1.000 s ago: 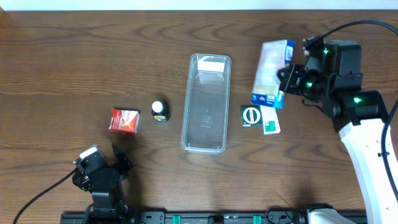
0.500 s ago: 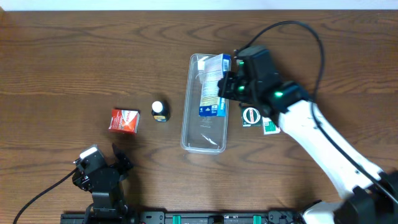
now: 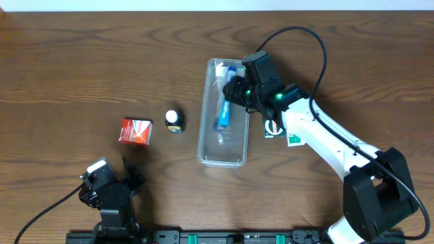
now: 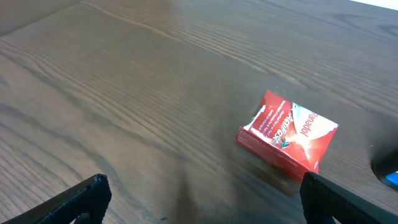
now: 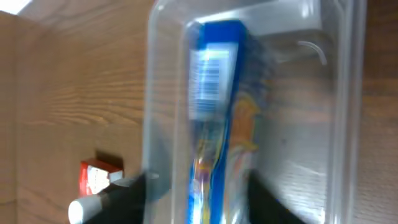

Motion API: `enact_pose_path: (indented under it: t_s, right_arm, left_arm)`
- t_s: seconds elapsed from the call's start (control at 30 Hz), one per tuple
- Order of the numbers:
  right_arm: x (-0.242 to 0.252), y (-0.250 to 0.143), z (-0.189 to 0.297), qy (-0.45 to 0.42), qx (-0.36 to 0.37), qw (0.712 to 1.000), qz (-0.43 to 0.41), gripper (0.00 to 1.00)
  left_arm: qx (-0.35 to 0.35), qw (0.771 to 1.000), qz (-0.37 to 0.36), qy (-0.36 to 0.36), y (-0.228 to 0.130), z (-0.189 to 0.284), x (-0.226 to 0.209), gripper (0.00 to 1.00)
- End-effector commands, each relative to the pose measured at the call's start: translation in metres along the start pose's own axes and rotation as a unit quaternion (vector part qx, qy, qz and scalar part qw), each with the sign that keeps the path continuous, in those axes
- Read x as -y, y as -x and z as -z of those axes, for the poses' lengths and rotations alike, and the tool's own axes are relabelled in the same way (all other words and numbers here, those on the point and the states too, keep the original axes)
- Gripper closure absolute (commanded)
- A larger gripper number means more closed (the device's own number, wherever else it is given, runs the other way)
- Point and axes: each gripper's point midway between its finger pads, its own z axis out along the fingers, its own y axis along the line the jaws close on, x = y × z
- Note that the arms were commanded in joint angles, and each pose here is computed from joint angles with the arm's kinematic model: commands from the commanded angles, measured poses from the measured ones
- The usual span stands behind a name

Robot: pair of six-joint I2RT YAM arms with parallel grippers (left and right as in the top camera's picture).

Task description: Pack container

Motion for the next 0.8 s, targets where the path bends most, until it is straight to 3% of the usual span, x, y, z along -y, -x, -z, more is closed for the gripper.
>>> enact_pose_path:
  t_s: [0.0,0.07,0.2,0.37,0.5,0.77]
  right_arm:
    - [-0.008,0.011,0.01,0.016,0.011,1.0,-0.002,0.3]
    - [-0.007,0.016,0.016,0.016,0.017,1.0,0.001,0.35]
    - [-0.008,0.031,0.031,0.023,0.039,0.999,0.02,0.6]
    - [-0.015,0.033,0.041,0.033,0.046,0.995,0.081,0.67]
    - [-0.03,0.018,0.037,0.059,0.026,0.989,0.136,0.98]
    - [-0.049,-0.007,-0.001,0.077,0.013,0.977,0.196,0.99]
  left_arm:
    - [-0.005,1.0,-0.009,0.007,-0.006,-0.003,-0.002,0.02]
    - [-0.005,1.0,-0.009,0.007,-0.006,-0.003,-0.002,0.02]
    - [-0.005,1.0,-0.009,0.007,-0.006,-0.003,-0.002,0.02]
    - [-0.005,1.0,-0.009,0.007,-0.006,-0.003,-0.002,0.02]
    - [-0.005,1.0,-0.009,0.007,-0.006,-0.003,-0.002,0.02]
    - [-0.005,1.0,-0.009,0.007,-0.006,-0.003,-0.002,0.02]
